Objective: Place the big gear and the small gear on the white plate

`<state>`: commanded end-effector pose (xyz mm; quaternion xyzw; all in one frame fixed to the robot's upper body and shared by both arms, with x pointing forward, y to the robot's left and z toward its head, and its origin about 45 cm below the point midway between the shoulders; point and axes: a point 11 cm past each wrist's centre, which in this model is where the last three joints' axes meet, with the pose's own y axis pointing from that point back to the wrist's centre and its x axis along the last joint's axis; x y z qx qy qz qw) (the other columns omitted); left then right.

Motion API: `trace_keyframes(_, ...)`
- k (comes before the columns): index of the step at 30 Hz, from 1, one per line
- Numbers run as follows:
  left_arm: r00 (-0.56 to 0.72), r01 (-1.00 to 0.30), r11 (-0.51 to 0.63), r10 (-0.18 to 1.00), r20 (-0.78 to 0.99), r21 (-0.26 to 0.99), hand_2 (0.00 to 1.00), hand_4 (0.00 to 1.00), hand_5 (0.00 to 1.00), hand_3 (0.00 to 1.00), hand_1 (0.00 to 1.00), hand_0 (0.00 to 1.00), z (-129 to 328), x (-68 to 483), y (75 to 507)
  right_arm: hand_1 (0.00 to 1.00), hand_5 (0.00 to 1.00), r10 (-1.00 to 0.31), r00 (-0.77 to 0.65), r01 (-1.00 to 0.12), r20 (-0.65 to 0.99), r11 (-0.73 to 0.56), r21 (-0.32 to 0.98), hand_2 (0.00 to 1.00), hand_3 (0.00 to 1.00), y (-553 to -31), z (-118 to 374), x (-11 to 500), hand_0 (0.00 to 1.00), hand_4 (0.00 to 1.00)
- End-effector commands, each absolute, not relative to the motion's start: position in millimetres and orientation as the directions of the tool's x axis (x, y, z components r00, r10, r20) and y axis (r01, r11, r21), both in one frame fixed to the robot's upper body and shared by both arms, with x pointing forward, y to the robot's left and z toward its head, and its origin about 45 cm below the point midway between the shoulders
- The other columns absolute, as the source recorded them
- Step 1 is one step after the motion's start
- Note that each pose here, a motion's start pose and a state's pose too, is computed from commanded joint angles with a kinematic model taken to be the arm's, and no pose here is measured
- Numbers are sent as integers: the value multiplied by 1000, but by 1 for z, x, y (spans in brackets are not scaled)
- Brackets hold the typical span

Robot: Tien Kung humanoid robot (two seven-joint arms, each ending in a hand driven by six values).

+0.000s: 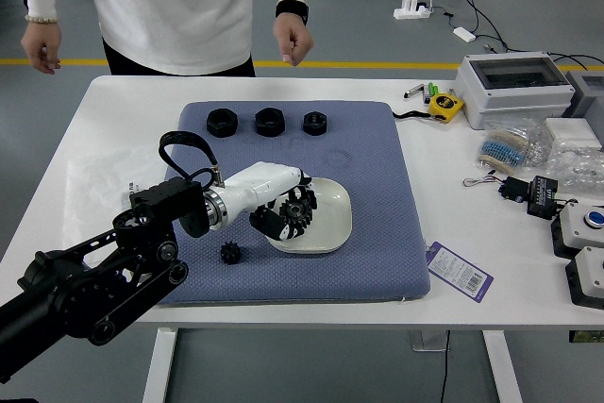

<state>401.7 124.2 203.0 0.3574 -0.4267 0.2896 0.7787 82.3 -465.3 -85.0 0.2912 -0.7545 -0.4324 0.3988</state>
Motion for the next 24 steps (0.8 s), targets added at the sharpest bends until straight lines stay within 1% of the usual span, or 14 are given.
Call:
trace_keyframes(1, 468, -755, 578, 144, 872, 310, 384, 402, 2, 437, 329, 282, 201, 402, 123, 657, 679, -785, -512, -95, 350, 456, 885, 730, 578, -465, -85, 82, 650, 839)
trace_keyframes(6, 464, -753, 584, 143, 874, 304, 384, 402, 2, 437, 329, 282, 199, 402, 117, 657, 679, -784, -512, -94, 350, 457, 885, 730, 578, -465, -85, 82, 650, 839)
trace_keyframes(7, 460, -755, 583, 143, 876, 301, 557, 727, 44, 605, 492, 367, 199, 403, 117, 657, 680, -784, -512, -94, 351, 457, 885, 730, 579, -465, -85, 82, 650, 840)
trace_keyframes(12, 447, -763, 578, 150, 882, 288, 557, 727, 44, 605, 492, 367, 199, 406, 116, 657, 680, -784, -511, -94, 352, 458, 884, 730, 579, -466, -85, 82, 650, 840)
trace_keyframes(13, 446, -764, 578, 151, 882, 288, 709, 998, 178, 755, 602, 449, 199, 407, 116, 657, 680, -784, -511, -94, 352, 458, 884, 730, 579, -466, -85, 82, 650, 839)
trace_keyframes(18, 436, -775, 566, 153, 887, 283, 709, 998, 178, 755, 602, 449, 195, 412, 117, 657, 680, -783, -512, -93, 352, 458, 884, 730, 579, -466, -85, 82, 650, 839)
trace_keyframes(19, 434, -777, 562, 155, 887, 282, 760, 998, 231, 799, 643, 500, 195, 413, 118, 657, 679, -783, -512, -94, 352, 458, 884, 730, 579, -466, -85, 82, 649, 839)
trace_keyframes(24, 428, -783, 555, 156, 890, 280, 760, 998, 231, 799, 643, 500, 194, 416, 118, 657, 679, -783, -514, -97, 350, 459, 883, 730, 579, -466, -84, 84, 649, 839)
